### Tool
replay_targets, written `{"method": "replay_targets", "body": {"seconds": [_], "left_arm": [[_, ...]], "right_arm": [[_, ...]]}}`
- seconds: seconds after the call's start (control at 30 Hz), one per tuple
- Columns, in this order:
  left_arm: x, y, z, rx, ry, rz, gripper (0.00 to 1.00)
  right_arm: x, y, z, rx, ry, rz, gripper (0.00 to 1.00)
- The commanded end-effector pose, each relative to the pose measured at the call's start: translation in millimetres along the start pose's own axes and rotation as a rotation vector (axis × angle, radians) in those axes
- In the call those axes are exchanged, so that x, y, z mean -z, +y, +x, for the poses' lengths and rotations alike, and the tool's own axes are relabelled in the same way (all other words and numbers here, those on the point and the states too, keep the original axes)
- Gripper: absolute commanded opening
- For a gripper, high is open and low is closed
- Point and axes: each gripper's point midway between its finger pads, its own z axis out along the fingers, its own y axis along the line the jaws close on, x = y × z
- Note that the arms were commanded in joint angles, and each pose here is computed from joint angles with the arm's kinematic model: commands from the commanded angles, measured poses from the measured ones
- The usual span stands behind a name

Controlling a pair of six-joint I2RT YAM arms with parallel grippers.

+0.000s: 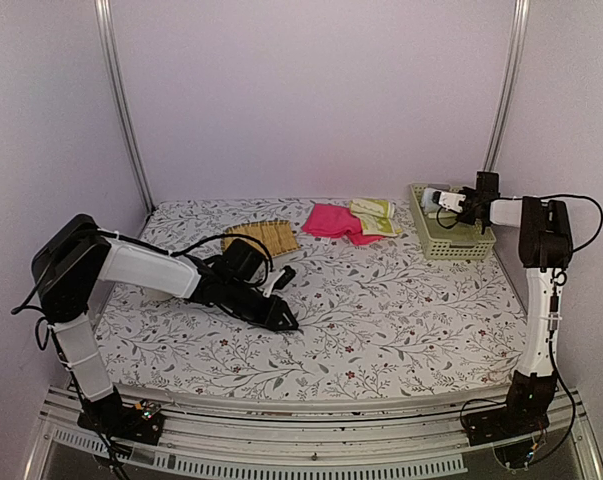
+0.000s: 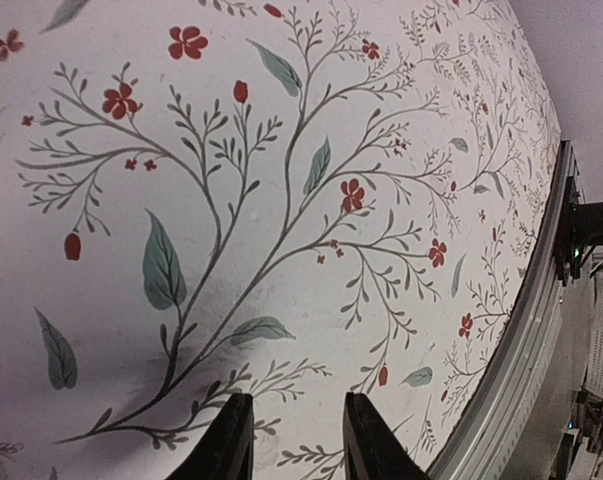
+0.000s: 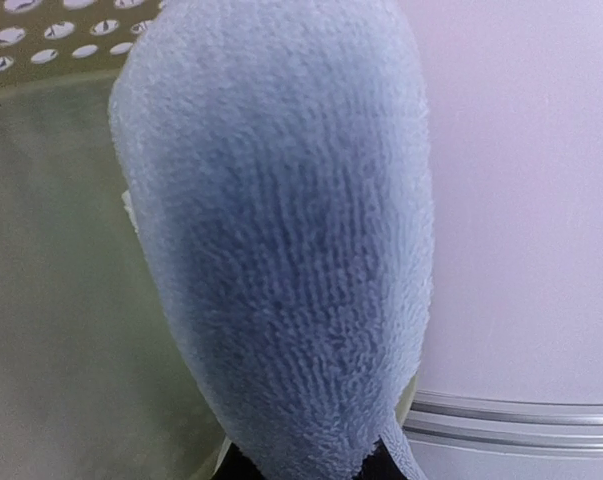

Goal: Roll the towels
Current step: Place the towel in the bin.

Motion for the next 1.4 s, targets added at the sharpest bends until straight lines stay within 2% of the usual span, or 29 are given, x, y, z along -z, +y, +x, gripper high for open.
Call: {"method": "replay_targets", "body": {"seconds": [0.0,0.17,0.33,0.83,0.87,1.0,1.07,1.37], "left_arm": [[6,-9,0,-0.01,-0.019,0.014,0.32],[5,-10,1,-0.014,-0.02,0.018,0.32],[0,-9,0,-0.014,-0.017,0.027,0.32],[-12,-6,-2,-0.02,0.009,0.027,0.32],[-13,-6,-2,-0.022,0.012,0.029,0.32],[-16,-4,-3,-0.025,0.018,0.029,0.32],[-16,-4,-3,-0.028,0.02,0.029,0.32],[-10,-6,-4,-0.043,0.005,0.025,0.32]], "right_arm": [[41,-63,-19,0.018,-0.063,0.174,0.03],[51,-46,-22,0.074,-0.073,0.148,0.02],[39,-16,-7,0.127,-0.017,0.079,0.02],[-3,48,11,0.087,0.016,-0.186,0.04],[-4,50,12,0.087,0.02,-0.195,0.07],[-6,57,16,0.091,0.042,-0.251,0.38],[-4,56,17,0.084,0.049,-0.255,0.47],[17,44,11,0.078,0.054,-0.289,0.64]]}}
